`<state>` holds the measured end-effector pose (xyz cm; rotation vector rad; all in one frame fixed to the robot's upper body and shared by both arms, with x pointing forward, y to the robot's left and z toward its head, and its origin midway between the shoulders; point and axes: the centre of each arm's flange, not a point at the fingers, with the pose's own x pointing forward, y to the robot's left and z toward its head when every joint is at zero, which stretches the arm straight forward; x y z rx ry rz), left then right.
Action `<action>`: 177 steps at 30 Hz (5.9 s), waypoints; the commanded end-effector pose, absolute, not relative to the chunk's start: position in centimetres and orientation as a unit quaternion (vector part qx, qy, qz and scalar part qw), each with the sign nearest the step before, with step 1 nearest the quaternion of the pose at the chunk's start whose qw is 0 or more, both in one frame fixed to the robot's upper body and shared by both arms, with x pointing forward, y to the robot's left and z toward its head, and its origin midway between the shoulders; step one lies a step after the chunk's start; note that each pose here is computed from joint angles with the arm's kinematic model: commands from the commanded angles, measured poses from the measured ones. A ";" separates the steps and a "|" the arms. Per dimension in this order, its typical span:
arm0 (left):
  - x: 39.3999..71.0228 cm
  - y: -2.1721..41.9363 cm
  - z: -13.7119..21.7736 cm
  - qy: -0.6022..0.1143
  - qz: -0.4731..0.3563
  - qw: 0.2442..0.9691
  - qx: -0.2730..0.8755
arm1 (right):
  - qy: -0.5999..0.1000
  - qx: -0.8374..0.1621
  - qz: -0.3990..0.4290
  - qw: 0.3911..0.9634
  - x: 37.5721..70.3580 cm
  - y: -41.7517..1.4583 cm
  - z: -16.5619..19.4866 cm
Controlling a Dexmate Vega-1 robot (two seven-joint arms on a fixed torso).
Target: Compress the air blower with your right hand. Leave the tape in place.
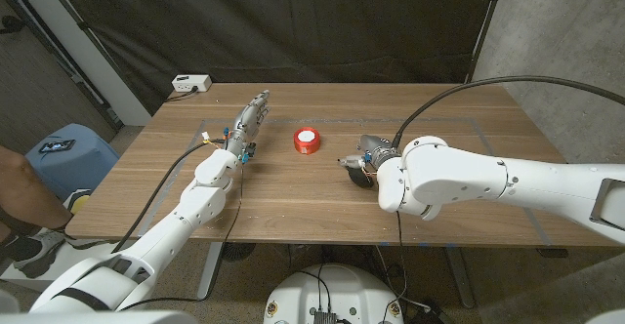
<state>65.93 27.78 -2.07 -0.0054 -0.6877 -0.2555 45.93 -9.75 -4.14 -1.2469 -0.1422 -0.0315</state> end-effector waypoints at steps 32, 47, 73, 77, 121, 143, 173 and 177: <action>65.9 27.4 -1.8 -0.337 -0.125 0.933 -0.006 | -0.035 -0.601 -0.031 0.798 47.7 -10.8 -7.5; 65.9 27.6 -1.9 -0.338 -0.124 0.933 -0.011 | -0.037 -0.611 -0.031 0.790 48.1 -10.3 -7.7; 66.0 27.2 -2.0 -0.337 -0.130 0.933 -0.015 | -0.035 -0.619 -0.037 0.784 48.3 -10.6 -8.9; 66.0 27.1 -2.0 -0.337 -0.130 0.932 -0.016 | -0.036 -0.620 -0.038 0.783 48.3 -10.6 -9.2; 65.5 26.4 -1.9 -0.338 -0.134 0.931 -0.016 | -0.051 -0.626 -0.061 0.776 48.8 -10.7 -9.7; 65.0 26.0 -2.6 -0.335 -0.128 0.933 -0.019 | -0.058 -0.634 -0.060 0.769 48.7 -10.6 -9.5; 64.6 25.3 -3.1 -0.332 -0.133 0.934 -0.017 | -0.066 -0.623 -0.078 0.775 48.5 -11.3 -9.8; 64.7 25.2 -3.0 -0.331 -0.134 0.934 -0.016 | -0.066 -0.621 -0.080 0.777 48.5 -11.3 -9.9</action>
